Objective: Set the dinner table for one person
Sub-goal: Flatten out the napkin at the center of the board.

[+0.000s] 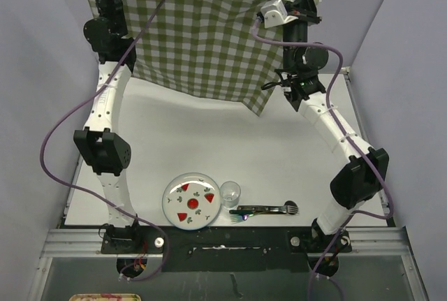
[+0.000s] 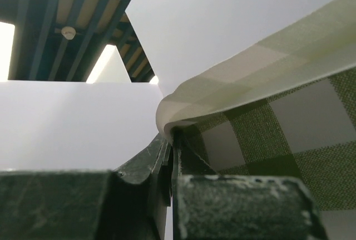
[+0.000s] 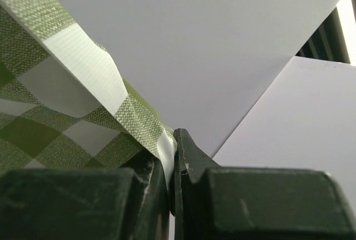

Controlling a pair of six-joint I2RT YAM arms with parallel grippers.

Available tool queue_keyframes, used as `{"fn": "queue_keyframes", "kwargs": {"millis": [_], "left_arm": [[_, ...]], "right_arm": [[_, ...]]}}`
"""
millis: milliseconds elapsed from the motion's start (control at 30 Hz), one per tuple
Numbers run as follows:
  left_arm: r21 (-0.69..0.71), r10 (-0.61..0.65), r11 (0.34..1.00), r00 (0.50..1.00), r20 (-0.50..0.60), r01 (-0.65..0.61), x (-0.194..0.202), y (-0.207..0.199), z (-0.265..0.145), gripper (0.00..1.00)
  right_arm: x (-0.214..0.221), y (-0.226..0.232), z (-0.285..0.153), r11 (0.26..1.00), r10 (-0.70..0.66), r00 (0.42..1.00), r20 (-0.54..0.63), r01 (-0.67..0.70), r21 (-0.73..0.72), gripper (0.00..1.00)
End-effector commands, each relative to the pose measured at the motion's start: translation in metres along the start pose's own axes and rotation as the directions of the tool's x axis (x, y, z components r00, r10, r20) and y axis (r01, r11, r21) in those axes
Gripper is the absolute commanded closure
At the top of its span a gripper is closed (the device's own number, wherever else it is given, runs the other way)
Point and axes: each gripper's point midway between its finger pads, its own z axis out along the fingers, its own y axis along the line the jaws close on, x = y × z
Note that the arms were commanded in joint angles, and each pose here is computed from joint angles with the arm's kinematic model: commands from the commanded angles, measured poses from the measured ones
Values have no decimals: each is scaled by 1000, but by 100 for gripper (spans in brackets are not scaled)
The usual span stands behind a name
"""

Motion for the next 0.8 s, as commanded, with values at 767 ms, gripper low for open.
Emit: {"fn": "queue_keyframes", "kwargs": {"millis": [767], "left_arm": [[11, 157, 988, 981, -117, -157, 49, 4, -26, 100]], "right_arm": [[71, -28, 0, 994, -22, 982, -188, 42, 103, 100]]}}
